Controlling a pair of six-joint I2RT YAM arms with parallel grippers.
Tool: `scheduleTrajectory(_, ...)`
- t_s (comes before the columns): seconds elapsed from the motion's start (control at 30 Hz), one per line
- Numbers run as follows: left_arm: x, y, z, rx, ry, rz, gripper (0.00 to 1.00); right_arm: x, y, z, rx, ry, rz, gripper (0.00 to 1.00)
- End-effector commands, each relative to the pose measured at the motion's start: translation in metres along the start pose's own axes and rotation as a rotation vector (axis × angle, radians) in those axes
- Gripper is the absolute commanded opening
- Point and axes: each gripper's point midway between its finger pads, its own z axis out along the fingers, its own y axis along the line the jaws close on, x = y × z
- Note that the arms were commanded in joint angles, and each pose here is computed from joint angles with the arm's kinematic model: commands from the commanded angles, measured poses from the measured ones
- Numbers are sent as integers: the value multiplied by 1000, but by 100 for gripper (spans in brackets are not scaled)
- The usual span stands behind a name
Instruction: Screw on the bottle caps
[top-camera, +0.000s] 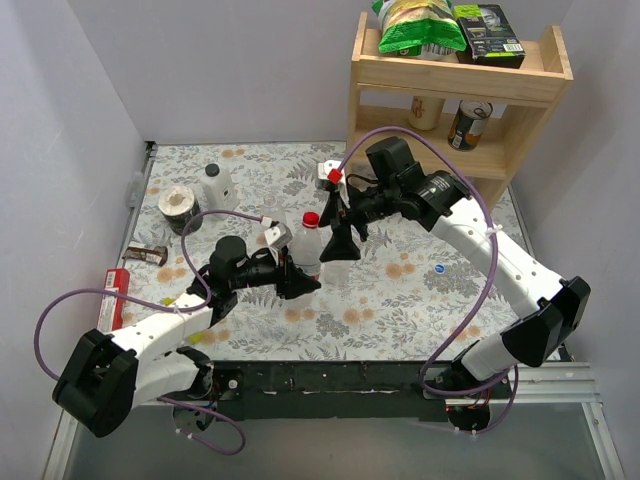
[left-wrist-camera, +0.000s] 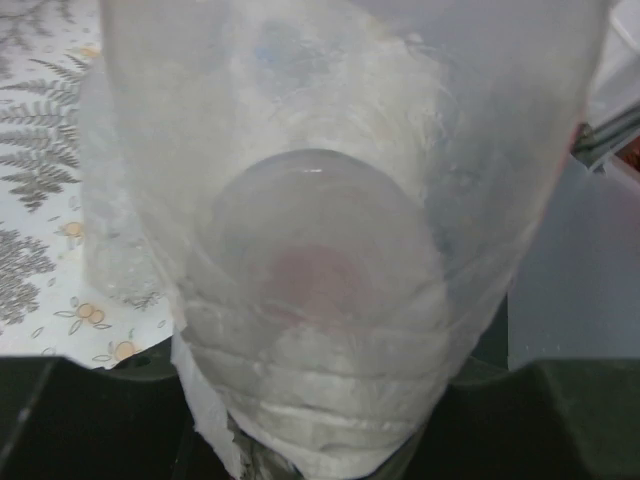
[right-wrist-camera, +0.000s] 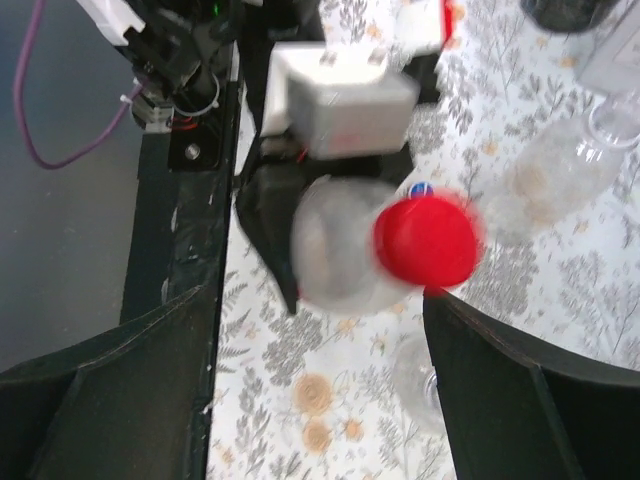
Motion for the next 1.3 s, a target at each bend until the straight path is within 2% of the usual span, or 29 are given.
scheduleTrajectory(0.0,-26,20,-7,-103,-94,-49,0,9,15,-18,51,47,27,91)
scheduleTrajectory(0.13,-26,16,-7,-65,-79,19,0,5,5,-26,118,56,-3,91)
scheduleTrajectory(0.27,-21,1,-9,31,-34,134,0,-16,-16,-34,157,-7,9,91)
scheduleTrajectory(0.57,-13,-9,-10,101,45,191,0,-49,1,-19,-73,-128,-55,91)
scheduleTrajectory(0.93,-2,1,-11,104,115,311,0,-37,4,-23,-131,-30,-145,83)
scheduleTrajectory(1.27,-4,3,-10,95,112,327,0,-22,8,-18,-182,7,-97,71)
